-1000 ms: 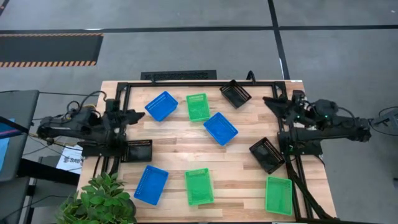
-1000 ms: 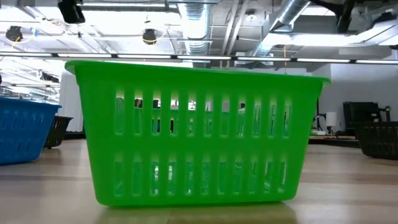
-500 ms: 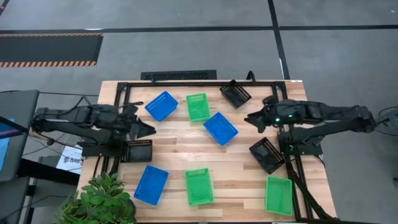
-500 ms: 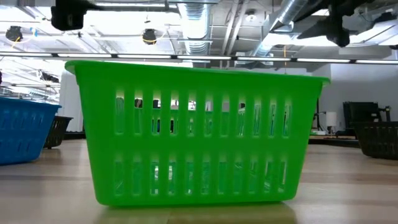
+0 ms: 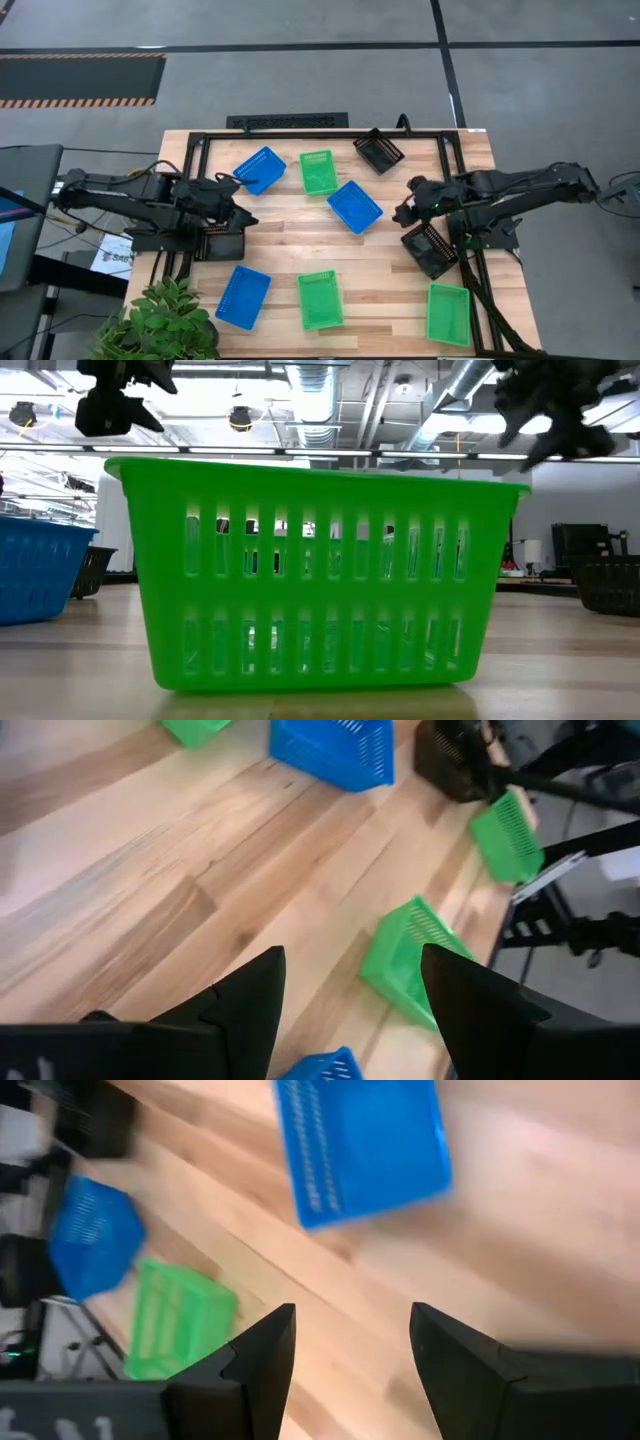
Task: Stack baskets by color
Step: Stack the top left blue bin on the right blue bin
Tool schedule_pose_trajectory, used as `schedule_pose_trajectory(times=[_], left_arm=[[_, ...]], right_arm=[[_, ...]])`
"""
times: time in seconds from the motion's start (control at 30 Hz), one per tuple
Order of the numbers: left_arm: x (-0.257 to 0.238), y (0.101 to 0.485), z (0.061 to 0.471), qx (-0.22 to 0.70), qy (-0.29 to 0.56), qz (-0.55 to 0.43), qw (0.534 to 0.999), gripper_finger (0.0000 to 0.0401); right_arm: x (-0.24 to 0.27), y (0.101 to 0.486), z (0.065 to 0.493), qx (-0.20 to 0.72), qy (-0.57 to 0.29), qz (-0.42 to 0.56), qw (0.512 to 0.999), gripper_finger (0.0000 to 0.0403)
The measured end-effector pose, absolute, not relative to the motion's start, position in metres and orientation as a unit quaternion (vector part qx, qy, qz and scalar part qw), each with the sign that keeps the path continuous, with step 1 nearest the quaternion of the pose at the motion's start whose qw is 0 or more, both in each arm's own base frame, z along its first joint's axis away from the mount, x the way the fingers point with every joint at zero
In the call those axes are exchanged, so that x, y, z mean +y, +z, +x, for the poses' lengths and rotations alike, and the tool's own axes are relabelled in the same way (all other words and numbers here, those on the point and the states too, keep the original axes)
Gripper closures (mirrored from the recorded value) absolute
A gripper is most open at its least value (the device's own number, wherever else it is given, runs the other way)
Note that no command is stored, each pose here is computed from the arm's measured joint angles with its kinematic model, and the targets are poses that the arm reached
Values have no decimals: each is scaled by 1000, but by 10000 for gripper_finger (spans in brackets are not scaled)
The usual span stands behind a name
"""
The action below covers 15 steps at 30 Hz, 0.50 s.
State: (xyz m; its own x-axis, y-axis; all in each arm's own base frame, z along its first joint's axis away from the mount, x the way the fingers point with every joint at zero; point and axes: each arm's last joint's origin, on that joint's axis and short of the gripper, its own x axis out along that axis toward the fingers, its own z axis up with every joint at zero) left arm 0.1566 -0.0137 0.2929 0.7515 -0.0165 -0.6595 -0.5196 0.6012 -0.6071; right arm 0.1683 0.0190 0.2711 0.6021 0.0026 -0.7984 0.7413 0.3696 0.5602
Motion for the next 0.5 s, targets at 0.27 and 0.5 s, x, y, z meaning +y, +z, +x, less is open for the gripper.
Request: schedule_pose_trajectory(times=[0.27,0.5], left_arm=[[-16,284,172,348,133,-395,840,176],[-20,293,186,312,59,-384,867,176]], right_arm=[[56,260,172,431,-232,532,691,182],[91,263,176,435,-149,552,695,182]])
